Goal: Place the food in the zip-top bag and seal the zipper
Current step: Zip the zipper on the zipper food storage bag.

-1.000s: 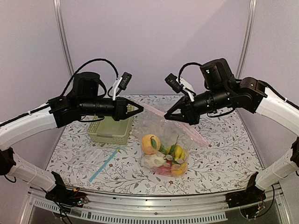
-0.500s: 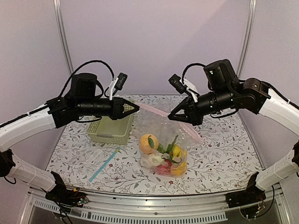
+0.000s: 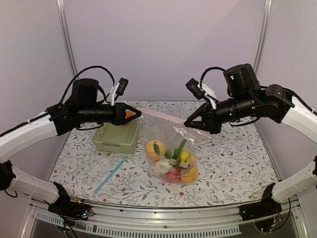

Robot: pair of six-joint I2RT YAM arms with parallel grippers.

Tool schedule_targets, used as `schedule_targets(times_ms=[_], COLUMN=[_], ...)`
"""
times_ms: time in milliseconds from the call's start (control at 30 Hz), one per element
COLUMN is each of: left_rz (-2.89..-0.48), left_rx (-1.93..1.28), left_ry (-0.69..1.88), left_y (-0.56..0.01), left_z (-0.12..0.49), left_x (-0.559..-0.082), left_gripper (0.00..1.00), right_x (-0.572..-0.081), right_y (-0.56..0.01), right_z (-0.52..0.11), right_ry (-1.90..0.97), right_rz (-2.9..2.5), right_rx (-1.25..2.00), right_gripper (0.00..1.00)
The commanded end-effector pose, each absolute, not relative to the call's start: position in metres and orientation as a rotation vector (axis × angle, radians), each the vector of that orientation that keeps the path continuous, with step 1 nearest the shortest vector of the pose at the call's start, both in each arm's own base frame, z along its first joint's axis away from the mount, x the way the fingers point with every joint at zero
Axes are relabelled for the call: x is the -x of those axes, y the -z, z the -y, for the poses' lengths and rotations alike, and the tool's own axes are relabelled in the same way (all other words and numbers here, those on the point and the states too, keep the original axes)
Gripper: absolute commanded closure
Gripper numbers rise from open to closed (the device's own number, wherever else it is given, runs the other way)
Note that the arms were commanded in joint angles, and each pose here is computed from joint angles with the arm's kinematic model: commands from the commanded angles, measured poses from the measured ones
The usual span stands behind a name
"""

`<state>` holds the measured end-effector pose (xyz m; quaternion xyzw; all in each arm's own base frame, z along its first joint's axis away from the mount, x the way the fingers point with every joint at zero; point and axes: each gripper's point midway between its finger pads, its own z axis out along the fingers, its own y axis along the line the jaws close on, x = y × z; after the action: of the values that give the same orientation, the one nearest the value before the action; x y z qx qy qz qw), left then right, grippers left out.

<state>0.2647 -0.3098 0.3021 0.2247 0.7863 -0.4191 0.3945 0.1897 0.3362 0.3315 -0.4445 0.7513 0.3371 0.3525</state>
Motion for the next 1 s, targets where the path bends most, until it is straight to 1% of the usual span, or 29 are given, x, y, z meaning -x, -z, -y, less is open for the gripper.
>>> schedule_targets(times_ms=[0,967], left_rz=[-2.054,-2.066], left_rx=[-0.438,-0.311], left_ry=[0.947,0.901], left_y=[-0.286,-0.278], left_z=[0.279,0.238], left_x=[-0.285,-0.298], left_gripper=[1.00,1.00], right_x=[-0.182,-0.189], right_y=[-0.338,-0.339], right_z=[-0.321,-0.293], right_ry=[-0.870,-0.786], right_rz=[-1.945,-1.969], right_rx=[1.133,1.059], right_gripper=[0.98,0.99])
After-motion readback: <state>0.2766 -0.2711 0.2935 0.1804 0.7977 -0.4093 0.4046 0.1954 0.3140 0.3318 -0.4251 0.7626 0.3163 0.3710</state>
